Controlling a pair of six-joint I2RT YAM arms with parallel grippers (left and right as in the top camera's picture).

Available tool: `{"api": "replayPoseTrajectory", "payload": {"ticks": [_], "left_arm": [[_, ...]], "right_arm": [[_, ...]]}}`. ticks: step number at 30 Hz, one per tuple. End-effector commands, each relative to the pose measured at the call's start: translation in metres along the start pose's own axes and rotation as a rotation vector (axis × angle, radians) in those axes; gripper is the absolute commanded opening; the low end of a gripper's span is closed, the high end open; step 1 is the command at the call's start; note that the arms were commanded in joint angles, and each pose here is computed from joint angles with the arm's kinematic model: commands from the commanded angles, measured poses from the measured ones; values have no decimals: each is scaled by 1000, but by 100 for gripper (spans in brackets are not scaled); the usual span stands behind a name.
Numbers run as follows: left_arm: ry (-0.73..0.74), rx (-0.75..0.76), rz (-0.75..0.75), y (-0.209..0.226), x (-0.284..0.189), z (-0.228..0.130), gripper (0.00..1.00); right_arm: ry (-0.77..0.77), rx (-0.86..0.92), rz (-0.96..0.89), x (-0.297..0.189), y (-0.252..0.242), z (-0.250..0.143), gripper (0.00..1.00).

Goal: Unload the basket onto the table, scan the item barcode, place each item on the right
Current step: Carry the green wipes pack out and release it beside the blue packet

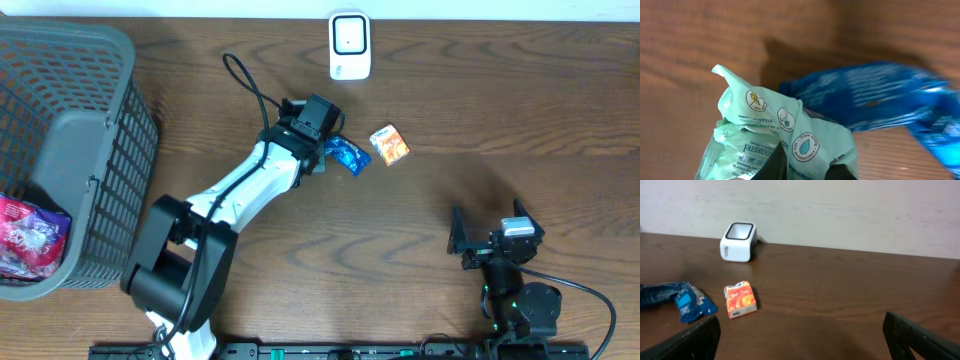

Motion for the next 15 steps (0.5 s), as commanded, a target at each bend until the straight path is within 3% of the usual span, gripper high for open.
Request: {"api": "replayPoseTrajectory", "payload": {"ticks": [1, 6, 15], "left_arm": [[29, -119, 60, 6, 12, -7, 8], [40, -172, 21, -2, 22, -8, 8], [-24, -64, -319, -54, 16, 16, 15]], "right_arm": [[0, -12, 5, 0, 1, -1, 99], [0, -12, 5, 0, 1, -1, 99], [0, -12, 5, 0, 1, -1, 99]]}}
Point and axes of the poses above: each gripper's point midway between its finger pads, its own x axis out along the fingers, its own y axis along the line the jaws close on, z = x × y, the point moved 4 cm from there along -x, back along the fingers, and after that the axes turned 4 degrees about x, right-handed, at the moved point
